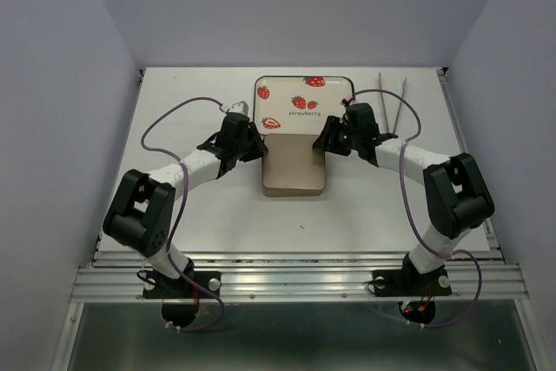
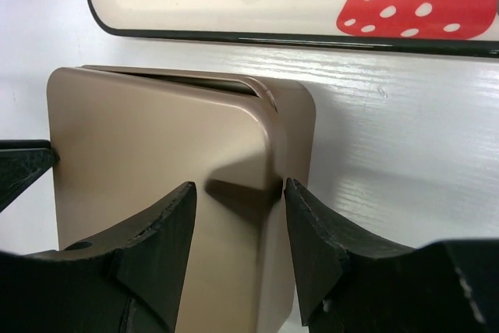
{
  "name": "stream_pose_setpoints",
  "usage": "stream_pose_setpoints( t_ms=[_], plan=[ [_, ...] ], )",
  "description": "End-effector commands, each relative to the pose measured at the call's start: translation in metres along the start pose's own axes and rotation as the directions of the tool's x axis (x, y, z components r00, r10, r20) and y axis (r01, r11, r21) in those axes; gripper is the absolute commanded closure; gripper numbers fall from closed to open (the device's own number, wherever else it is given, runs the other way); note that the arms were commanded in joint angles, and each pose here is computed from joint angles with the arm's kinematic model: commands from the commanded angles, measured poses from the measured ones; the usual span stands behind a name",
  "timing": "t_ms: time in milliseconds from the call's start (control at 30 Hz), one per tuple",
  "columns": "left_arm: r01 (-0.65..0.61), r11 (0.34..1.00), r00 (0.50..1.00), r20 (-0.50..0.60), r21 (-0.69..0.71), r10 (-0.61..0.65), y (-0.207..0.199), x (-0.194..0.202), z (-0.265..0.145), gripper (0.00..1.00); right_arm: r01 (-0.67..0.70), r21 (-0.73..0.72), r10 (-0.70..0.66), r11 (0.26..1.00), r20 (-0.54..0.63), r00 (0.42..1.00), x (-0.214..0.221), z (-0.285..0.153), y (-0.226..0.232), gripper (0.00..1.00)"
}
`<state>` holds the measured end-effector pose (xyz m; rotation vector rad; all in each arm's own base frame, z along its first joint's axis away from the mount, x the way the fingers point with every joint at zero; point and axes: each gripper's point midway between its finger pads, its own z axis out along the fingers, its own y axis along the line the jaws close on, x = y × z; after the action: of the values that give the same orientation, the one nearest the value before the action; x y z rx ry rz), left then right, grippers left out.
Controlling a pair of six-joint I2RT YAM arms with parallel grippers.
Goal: Pack the cookies
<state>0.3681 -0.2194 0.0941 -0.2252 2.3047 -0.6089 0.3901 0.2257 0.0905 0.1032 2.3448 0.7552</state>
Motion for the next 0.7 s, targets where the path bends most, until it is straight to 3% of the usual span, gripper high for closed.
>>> stream_pose_setpoints(
  t_ms=[0,667],
  plan=[
    [-0.020,0.999,0.997,0.074,0.028,0.018,-0.018,-0.028,-0.012,0.63,0.045,-0.012,-0.044,0.999,0.048,0.998,-0.020,0.003,0.013,0.45],
    [-0.017,1.000,0.997,0.082,0.023,0.015,-0.016,-0.029,-0.015,0.61,0.060,-0.007,-0.059,0.998,0.065,0.996,-0.031,0.014,0.018,0.45]
  ],
)
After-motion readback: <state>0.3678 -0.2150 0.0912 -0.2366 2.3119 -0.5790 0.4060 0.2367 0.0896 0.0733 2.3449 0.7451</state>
